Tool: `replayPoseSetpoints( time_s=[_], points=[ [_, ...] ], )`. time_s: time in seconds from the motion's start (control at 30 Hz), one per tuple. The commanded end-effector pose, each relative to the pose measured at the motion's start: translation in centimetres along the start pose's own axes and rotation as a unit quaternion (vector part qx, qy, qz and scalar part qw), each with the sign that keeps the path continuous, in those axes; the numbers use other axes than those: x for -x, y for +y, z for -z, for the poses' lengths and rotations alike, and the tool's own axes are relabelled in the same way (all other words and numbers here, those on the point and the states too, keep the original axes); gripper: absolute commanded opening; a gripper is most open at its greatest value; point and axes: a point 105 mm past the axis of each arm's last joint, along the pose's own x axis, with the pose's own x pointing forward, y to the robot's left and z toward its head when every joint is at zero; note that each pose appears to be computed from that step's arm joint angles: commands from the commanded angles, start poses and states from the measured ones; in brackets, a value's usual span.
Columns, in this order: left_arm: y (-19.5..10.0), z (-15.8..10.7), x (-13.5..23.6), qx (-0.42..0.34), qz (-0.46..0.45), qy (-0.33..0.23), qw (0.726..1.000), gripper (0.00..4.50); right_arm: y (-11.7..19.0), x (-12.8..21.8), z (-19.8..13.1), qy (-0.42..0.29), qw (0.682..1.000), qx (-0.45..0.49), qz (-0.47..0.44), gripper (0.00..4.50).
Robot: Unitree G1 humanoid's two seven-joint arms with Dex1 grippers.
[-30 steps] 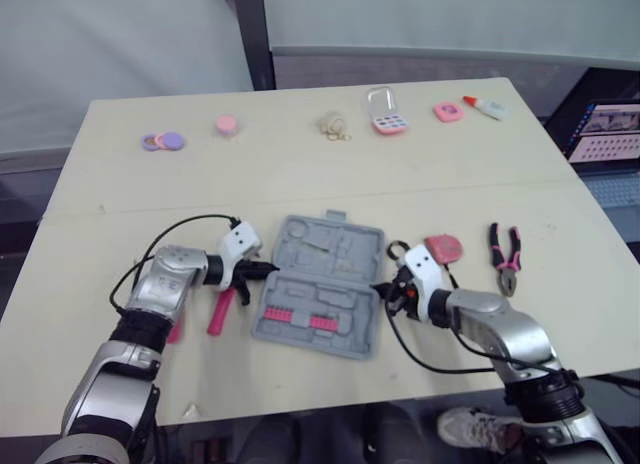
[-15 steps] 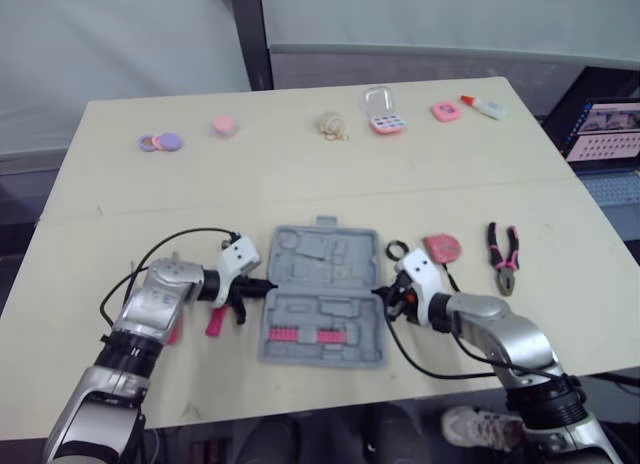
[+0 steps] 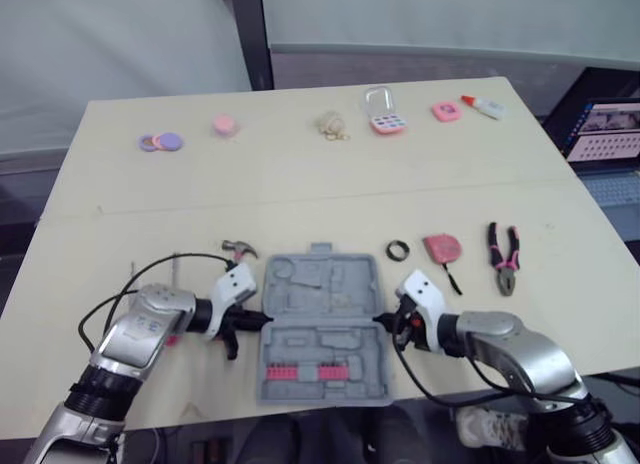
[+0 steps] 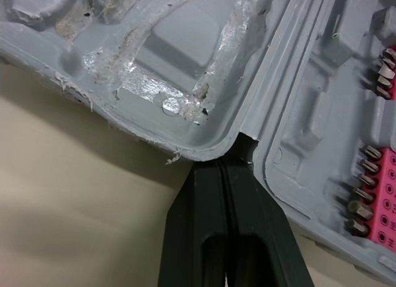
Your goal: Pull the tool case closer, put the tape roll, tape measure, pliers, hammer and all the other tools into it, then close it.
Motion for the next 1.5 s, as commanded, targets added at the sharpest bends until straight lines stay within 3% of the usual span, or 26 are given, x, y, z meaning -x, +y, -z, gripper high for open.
replayPoseSetpoints(
  time_s=[0.03, 0.83, 1.5],
  points=[
    [-1.5, -0.8, -0.2, -0.009, 0.022, -0.015, 1.0, 0.0, 1.9, 0.1, -1.0, -0.019, 0.999, 0.016, -0.041, 0.04],
    [-4.6, 0.2, -0.8, 0.018, 0.058, -0.011, 0.998, 0.0, 3.0, 0.7, 0.3, 0.0, 0.999, 0.001, -0.044, 0.04],
    [-4.5, 0.4, -0.5, 0.021, 0.055, -0.004, 0.998, 0.0, 3.3, 0.6, 0.3, 0.002, 0.999, -0.003, -0.049, 0.04]
  ],
)
